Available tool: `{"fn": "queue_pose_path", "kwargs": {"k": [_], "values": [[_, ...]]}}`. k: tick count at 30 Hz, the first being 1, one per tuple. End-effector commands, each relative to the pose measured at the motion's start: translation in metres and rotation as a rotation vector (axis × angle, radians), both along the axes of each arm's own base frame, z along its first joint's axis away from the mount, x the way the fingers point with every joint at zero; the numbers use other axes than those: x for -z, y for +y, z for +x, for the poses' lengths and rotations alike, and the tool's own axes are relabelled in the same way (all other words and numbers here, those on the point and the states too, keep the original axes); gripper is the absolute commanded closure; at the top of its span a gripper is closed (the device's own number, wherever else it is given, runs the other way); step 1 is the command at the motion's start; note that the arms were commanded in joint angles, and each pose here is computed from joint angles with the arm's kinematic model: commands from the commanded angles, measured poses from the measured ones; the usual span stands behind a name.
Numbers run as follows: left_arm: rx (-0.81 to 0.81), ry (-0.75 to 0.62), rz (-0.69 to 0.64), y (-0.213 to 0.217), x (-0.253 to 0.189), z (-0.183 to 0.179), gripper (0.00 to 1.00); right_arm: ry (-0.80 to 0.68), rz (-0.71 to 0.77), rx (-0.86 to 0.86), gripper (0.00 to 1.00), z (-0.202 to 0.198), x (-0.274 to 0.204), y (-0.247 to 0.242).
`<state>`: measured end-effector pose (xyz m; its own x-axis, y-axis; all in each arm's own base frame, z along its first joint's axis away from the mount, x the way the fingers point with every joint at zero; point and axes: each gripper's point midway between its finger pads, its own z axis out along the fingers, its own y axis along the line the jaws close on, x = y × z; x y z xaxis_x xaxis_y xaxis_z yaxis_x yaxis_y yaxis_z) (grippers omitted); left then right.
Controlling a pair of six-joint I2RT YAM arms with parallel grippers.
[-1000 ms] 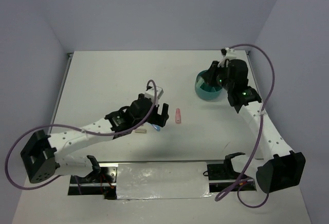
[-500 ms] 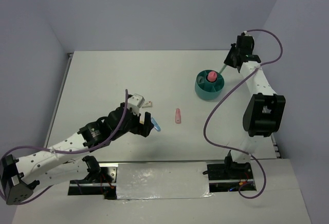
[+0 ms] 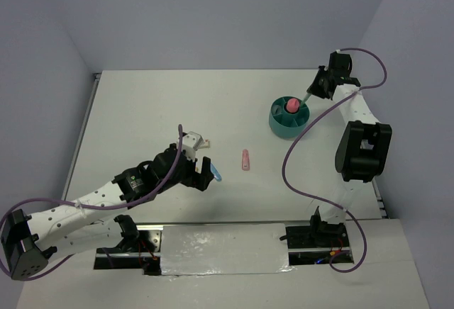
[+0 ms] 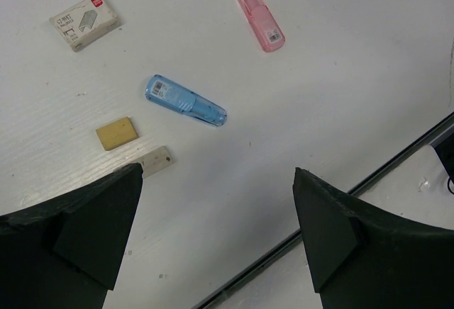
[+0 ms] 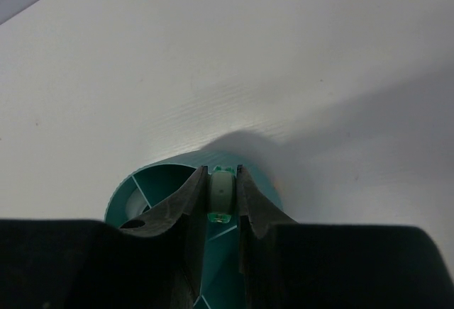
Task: Sort the stationery into containers
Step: Place the stationery in the storage box, then pick up the stationery from the center of the board.
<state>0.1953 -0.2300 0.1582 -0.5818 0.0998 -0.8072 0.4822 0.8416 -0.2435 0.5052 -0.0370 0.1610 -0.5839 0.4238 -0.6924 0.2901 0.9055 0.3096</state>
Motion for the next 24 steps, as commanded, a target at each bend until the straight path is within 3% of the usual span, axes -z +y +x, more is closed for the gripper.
{"fn": "queue_pose_path", "kwargs": {"k": [1, 3, 7, 13, 18, 24], "values": [[-0.003, -0.018, -0.046, -0.005, -0.009, 0.001, 0.01, -0.077, 0.025, -0.038, 0.93, 0.014, -0.023, 0.010], [-0.005, -0.015, -0.043, -0.005, -0.007, 0.002, 0.01, -0.076, 0.040, -0.050, 0.91, 0.015, -0.021, 0.013], [-0.015, -0.003, -0.033, -0.005, 0.000, 0.002, 0.01, -0.057, 0.051, -0.055, 0.69, 0.012, -0.014, 0.015], [-0.021, 0.007, -0.012, -0.005, 0.005, 0.004, 0.01, -0.065, 0.061, -0.064, 0.51, 0.009, -0.021, 0.018], [-0.029, 0.036, 0.010, -0.009, 0.017, 0.006, 0.01, -0.103, 0.078, -0.065, 0.51, 0.004, -0.043, 0.021], [-0.117, 0.072, 0.036, -0.040, 0.017, 0.031, 0.01, -0.243, 0.071, -0.071, 0.50, -0.030, -0.121, 0.040]]}}
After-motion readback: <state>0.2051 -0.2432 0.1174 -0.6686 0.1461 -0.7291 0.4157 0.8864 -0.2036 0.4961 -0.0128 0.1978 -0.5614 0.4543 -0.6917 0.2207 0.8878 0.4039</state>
